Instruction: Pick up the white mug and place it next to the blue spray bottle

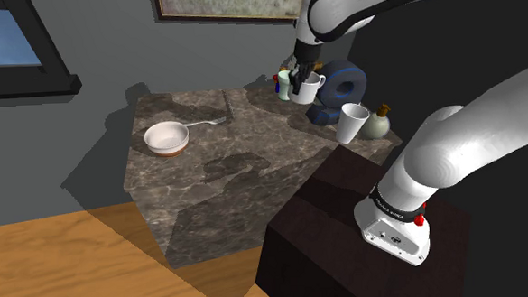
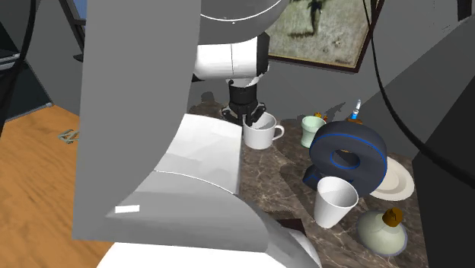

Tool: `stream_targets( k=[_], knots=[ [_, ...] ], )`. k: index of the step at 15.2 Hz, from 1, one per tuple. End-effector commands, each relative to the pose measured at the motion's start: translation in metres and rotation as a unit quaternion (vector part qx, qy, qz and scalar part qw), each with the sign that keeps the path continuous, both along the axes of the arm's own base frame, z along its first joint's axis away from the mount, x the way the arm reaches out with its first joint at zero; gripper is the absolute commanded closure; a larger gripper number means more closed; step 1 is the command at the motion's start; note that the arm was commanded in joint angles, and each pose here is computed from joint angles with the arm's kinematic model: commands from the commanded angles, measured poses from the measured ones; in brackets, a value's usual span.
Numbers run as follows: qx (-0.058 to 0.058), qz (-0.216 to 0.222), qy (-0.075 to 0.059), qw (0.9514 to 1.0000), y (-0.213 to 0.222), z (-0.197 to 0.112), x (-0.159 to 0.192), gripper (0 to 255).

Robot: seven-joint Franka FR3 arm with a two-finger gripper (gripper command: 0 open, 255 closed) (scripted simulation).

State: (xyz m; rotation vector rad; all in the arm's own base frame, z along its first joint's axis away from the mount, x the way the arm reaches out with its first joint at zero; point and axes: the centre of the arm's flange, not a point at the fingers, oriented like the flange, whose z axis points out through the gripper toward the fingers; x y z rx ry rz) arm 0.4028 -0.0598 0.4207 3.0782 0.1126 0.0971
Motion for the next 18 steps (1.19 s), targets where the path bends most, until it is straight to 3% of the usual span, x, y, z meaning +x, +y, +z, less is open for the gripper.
stream_targets(
  k=[1,12,18],
  knots=[
    [0.000,0.000,0.000,1.0000,0.000,0.011,-0.001,255],
    [0.000,0.000,0.000,1.0000,0.000,0.068,-0.001,255],
    [0.000,0.000,0.000,1.0000,-0.075,0.068,0.025,255]
  ],
)
